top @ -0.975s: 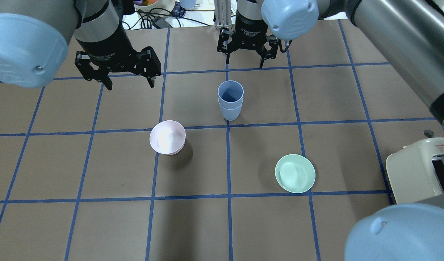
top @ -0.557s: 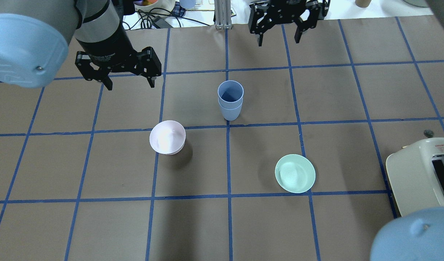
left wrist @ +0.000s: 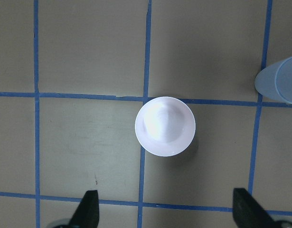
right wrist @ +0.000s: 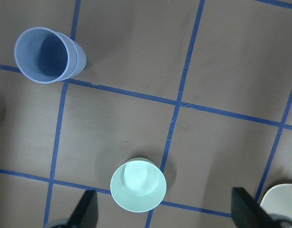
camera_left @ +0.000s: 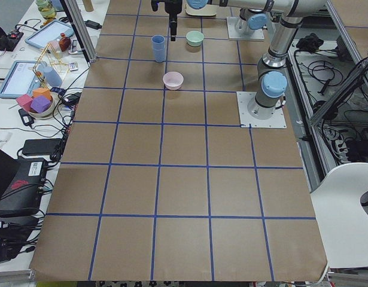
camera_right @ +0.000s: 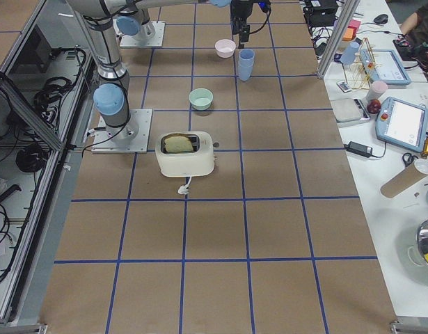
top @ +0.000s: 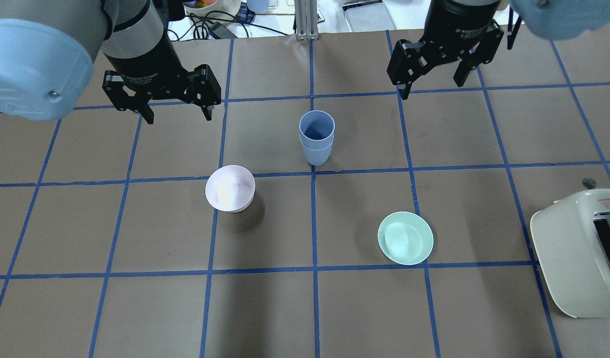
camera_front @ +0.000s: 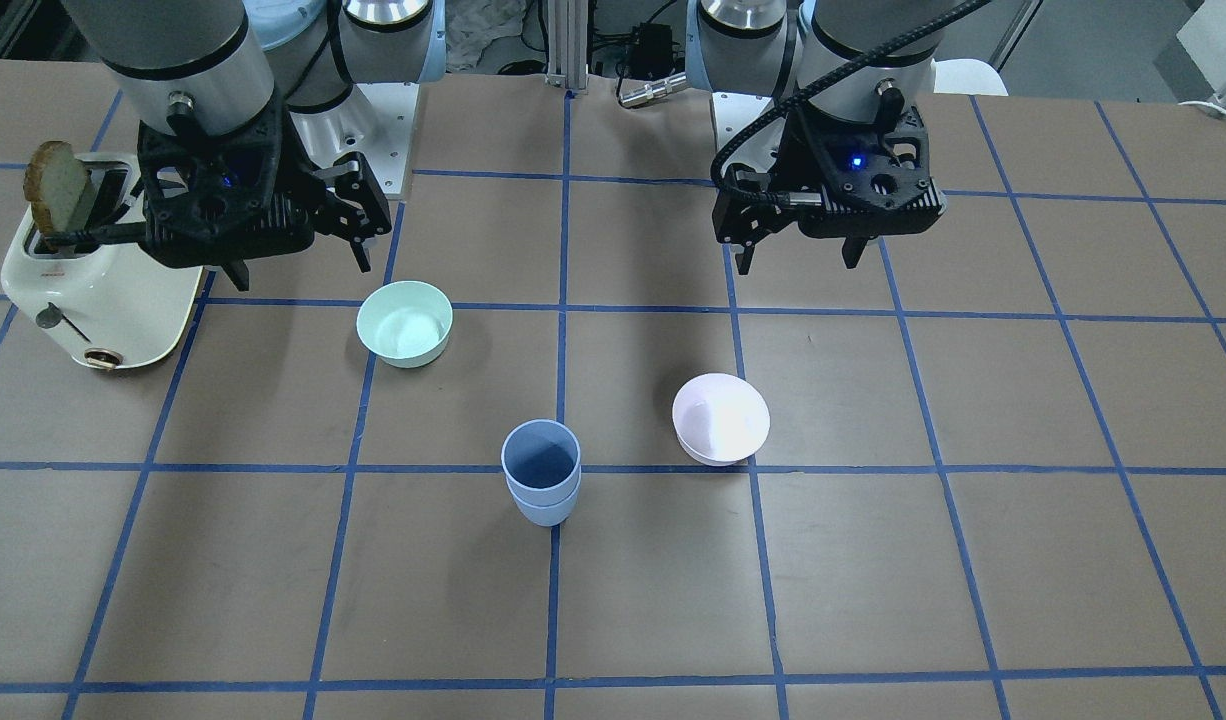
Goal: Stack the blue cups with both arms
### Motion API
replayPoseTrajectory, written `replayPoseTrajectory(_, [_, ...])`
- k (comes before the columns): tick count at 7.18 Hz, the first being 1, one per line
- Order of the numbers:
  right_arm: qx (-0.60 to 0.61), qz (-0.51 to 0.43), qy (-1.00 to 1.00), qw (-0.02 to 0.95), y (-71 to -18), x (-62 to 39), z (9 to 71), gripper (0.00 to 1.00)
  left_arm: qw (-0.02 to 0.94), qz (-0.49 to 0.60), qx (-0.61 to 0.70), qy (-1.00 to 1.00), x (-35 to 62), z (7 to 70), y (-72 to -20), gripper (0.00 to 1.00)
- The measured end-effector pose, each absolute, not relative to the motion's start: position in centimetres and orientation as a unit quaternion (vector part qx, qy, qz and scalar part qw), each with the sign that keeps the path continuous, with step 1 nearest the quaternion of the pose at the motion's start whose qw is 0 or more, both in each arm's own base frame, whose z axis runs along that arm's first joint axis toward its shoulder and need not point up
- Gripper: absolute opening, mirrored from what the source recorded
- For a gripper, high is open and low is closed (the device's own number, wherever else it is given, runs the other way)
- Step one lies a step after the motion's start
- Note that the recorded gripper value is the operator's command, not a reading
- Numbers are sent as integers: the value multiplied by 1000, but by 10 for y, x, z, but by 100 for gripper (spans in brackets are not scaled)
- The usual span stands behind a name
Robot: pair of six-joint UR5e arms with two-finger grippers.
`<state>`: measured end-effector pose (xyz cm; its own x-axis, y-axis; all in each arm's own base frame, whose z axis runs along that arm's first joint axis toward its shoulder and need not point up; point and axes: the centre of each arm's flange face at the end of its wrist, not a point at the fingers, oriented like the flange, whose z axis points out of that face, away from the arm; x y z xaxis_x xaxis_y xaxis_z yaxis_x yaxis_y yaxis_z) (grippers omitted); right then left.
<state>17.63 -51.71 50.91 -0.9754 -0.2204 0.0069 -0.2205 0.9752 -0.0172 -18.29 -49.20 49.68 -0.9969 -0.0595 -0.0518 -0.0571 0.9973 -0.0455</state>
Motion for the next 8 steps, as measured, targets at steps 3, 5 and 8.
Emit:
replayPoseTrajectory(3, [99, 47, -994, 3, -506, 174, 509, 100, 27, -23, -29, 999, -183, 498, -492, 100])
replayPoseTrajectory(5, [75, 63, -995, -1, -508, 173, 510, 100, 27, -23, -29, 999, -183, 497, -492, 100])
replayPoseTrajectory(8, [49, 67, -997, -3, -509, 172, 510, 100, 27, -23, -29, 999, -183, 497, -492, 100])
